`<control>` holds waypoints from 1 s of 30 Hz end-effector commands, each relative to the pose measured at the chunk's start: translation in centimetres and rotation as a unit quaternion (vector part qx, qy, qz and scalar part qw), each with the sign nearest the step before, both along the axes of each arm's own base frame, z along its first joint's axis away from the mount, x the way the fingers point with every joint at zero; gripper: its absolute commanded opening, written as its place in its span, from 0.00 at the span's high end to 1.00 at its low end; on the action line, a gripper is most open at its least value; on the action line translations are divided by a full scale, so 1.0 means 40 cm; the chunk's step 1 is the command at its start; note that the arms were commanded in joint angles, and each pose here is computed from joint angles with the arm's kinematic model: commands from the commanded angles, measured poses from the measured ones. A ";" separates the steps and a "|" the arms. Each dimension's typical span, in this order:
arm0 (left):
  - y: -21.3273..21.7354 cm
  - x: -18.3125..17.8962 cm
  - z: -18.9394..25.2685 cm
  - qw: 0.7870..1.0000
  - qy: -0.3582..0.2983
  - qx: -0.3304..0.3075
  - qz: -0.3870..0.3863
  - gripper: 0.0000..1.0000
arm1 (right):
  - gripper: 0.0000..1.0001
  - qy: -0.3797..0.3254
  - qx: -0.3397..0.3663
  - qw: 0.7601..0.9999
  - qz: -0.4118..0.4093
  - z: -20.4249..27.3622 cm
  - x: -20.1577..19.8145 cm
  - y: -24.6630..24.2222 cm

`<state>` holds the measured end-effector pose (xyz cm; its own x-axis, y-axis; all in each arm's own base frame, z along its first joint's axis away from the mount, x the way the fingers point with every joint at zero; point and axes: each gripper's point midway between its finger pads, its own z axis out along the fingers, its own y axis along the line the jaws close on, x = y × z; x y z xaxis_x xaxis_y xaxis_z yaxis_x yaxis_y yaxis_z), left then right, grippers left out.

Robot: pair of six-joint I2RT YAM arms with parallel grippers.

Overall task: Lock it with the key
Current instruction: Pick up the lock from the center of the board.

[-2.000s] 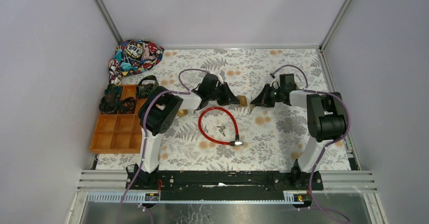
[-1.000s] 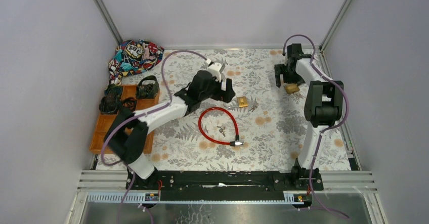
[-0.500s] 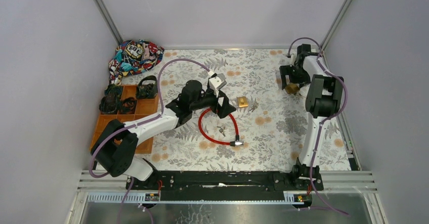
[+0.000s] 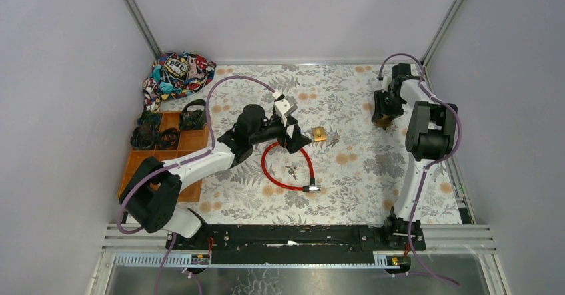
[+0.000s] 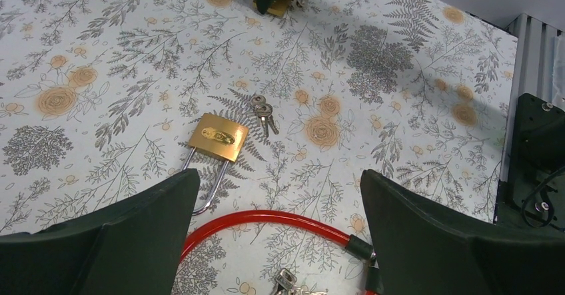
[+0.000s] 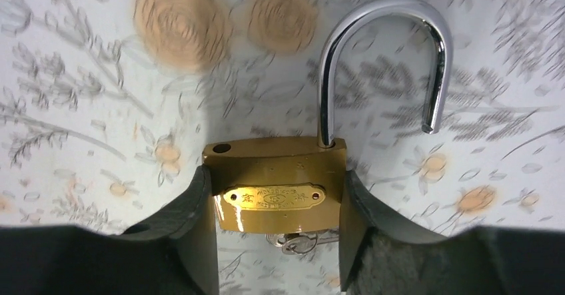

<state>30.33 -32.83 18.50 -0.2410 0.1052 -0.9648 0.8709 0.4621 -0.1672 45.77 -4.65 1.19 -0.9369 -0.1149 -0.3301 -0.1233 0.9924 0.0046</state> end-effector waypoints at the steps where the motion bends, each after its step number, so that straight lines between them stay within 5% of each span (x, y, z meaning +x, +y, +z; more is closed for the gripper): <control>1: -0.011 0.013 0.087 0.998 -0.043 -0.036 -0.008 0.01 | 0.80 -0.006 0.026 0.999 0.032 0.038 -0.064 0.085; 4: -0.015 0.009 0.082 0.998 0.003 -0.055 -0.003 0.03 | 0.92 -0.069 0.064 0.994 0.062 0.090 -0.066 0.178; 14: 0.022 0.046 0.015 0.970 0.192 -0.120 0.083 0.35 | 1.00 -0.174 0.116 0.966 0.149 0.182 -0.220 0.435; 22: -0.021 0.061 -0.051 0.949 0.272 -0.131 0.090 0.25 | 1.00 -0.346 0.168 0.897 0.216 0.392 -0.295 0.545; 30: -0.111 0.062 -0.015 0.948 0.278 -0.151 0.039 0.17 | 1.00 -0.386 0.194 0.856 0.284 0.453 -0.377 0.637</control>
